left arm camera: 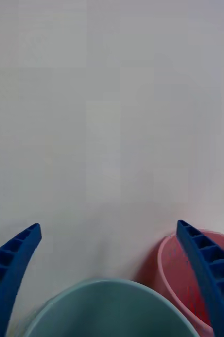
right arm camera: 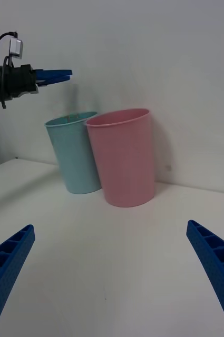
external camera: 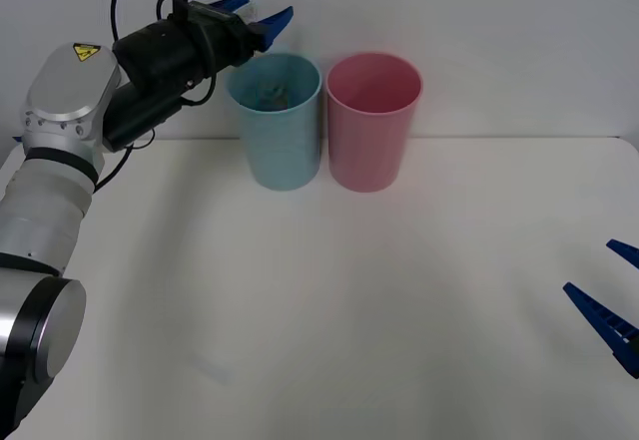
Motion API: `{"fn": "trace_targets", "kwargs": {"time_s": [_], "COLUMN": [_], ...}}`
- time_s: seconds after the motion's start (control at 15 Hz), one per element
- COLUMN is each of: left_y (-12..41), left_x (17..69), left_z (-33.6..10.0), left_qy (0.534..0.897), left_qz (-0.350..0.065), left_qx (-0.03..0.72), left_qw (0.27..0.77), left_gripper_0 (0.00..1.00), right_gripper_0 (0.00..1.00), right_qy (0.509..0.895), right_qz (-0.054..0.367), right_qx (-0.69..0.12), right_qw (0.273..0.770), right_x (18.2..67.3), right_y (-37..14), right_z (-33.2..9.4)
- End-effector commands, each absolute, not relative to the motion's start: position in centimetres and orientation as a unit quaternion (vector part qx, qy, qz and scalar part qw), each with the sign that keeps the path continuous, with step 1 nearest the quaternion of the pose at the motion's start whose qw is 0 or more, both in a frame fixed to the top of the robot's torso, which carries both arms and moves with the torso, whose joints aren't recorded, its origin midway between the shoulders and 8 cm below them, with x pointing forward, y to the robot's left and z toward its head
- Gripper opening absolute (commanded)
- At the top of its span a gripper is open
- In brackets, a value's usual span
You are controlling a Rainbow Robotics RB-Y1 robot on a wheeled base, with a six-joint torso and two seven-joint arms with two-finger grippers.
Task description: Grasp the object on the table and drop it into the matching bin: aluminum can to the light blue bin, PET bottle to the pink bin.
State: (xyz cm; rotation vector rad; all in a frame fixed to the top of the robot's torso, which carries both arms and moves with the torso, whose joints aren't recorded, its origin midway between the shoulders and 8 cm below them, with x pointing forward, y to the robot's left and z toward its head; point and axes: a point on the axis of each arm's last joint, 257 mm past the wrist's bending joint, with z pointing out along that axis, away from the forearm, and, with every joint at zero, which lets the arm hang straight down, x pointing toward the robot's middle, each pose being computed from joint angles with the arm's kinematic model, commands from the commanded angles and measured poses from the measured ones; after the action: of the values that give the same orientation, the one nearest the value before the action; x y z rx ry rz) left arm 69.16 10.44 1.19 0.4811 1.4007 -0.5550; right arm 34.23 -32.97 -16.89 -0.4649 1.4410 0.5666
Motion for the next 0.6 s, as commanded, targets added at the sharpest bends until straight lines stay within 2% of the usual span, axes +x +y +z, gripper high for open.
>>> {"fn": "trace_targets", "kwargs": {"time_s": [0.07, 0.6], "left_y": [11.0, 15.5], "left_x": [69.1, 66.8], "left_z": [1.1, 0.3], "left_qy": [0.629, 0.615], "left_qz": [-0.257, -0.268], "left_qx": [0.208, 0.184], "left_qw": [0.704, 0.718], "left_gripper_0": [1.0, 1.0], "right_gripper_0": [1.0, 1.0], "right_qy": [0.645, 0.645], "right_qz": [0.253, 0.253], "right_qx": [-0.208, -0.208], "right_qw": [0.691, 0.691], "right_x": [34.2, 34.2], "right_y": [-33.0, -33.0], "right_z": [-16.9, -16.9]}}
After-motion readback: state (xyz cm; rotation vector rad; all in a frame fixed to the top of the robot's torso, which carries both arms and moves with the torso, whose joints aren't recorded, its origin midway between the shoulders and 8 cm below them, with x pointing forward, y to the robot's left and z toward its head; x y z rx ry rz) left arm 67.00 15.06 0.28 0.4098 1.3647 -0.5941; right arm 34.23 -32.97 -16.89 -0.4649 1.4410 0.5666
